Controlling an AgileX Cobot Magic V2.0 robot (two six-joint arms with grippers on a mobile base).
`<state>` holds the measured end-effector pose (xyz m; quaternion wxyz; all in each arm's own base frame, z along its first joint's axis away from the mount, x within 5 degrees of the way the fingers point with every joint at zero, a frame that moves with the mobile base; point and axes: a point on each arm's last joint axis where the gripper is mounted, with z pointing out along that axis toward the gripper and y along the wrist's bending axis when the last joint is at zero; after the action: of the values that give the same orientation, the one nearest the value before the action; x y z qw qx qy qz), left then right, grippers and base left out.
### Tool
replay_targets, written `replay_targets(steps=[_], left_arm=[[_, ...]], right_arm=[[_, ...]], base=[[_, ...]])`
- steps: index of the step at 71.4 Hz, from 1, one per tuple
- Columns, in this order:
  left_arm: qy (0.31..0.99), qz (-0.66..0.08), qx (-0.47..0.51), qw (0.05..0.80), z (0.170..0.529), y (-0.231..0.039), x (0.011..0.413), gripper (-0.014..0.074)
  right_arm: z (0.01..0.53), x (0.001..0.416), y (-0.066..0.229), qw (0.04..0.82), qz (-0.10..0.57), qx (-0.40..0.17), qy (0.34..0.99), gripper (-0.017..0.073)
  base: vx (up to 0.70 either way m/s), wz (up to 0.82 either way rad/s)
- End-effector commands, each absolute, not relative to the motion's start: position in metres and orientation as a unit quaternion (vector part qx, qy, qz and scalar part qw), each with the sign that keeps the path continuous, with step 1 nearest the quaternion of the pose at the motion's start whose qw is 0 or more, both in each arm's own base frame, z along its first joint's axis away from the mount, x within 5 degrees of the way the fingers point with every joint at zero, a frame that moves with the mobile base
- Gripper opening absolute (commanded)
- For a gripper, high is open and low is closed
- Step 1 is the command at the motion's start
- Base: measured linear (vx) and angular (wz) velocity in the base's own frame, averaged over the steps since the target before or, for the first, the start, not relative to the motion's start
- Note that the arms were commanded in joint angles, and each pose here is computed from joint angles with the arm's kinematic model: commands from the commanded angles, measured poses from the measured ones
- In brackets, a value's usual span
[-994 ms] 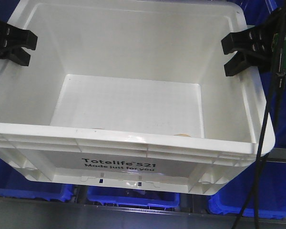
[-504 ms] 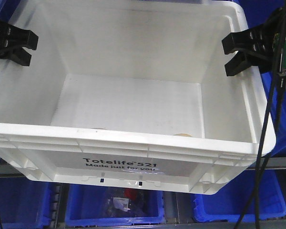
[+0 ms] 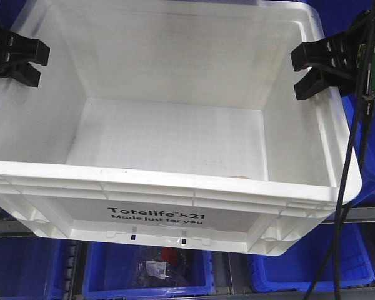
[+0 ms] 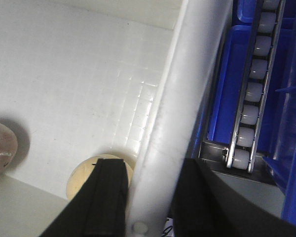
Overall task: Place moving items into box and shelve
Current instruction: 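Lower the tote with both grippers onto the roller shelf lane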
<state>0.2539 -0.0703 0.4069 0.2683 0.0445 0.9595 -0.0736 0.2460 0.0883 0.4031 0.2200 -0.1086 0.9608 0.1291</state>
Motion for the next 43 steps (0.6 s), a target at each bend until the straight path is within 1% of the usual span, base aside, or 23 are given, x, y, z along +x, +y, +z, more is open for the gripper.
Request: replay_targets(steps=[1, 43], left_arm=[[0.926, -0.111, 0.046, 0.357, 0.438, -0.0729, 0.248, -0.0017], [0.926, -0.111, 0.046, 0.357, 0.438, -0.0729, 0.248, -0.0017]], right_arm=[[0.4308, 0.2378, 0.0911, 0.291, 0.169, -0.118, 0.934, -0.0012], [0.4308, 0.2378, 0.0911, 0.291, 0.169, -0.118, 0.934, -0.0012]], base=[[0.0, 0.0], [0.0, 0.0]])
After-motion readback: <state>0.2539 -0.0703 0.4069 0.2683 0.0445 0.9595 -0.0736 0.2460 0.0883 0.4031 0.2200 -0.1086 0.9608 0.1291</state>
